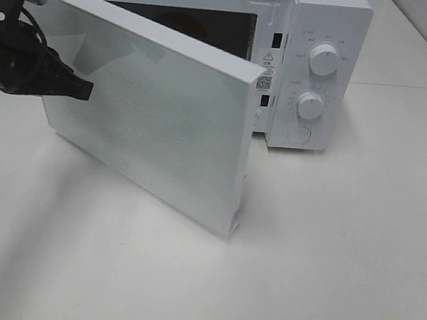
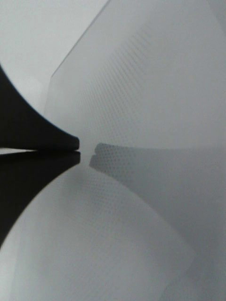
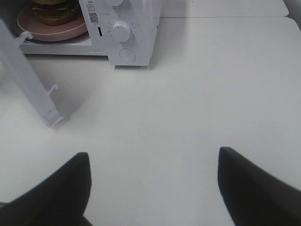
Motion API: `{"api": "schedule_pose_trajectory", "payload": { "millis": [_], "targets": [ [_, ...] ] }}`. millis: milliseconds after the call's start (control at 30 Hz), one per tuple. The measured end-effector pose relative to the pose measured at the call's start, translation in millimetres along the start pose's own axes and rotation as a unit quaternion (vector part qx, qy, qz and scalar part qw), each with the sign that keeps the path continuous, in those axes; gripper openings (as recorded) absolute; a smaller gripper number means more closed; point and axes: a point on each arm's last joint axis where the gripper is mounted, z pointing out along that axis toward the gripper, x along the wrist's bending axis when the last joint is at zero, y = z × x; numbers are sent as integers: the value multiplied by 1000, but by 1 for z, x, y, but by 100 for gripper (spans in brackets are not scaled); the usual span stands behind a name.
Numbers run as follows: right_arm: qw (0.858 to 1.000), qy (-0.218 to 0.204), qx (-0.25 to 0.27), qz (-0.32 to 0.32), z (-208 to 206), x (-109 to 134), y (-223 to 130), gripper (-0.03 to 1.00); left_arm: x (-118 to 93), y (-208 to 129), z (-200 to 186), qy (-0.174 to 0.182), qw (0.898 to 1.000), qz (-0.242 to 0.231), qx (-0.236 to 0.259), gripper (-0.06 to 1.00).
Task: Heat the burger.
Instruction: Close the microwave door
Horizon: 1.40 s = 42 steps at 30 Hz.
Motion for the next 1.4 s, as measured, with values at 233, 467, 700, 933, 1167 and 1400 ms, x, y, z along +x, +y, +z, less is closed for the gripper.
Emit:
{"api": "schedule_pose_trajectory", "payload": {
  "millis": [233,467,700,933,1167,1400],
  "targets": [
    [1000,0,0,0,0,0,0,72,-1,5,10,-5,1000,0,4,0],
    [1000,0,0,0,0,0,0,72,-2,11,21,-7,1000,1,3,0],
    [1000,0,0,0,0,0,0,72,-26,21,33,-32,999,20,-4,0],
    [1000,0,0,0,0,0,0,72,-50,34,55,-51,998,39,-18,0],
    [1000,0,0,0,0,0,0,72,-83,44,74,-98,993,60,-9,0],
    [1000,0,0,0,0,0,0,72,-114,52,89,-137,987,81,-5,0]
  ]
}}
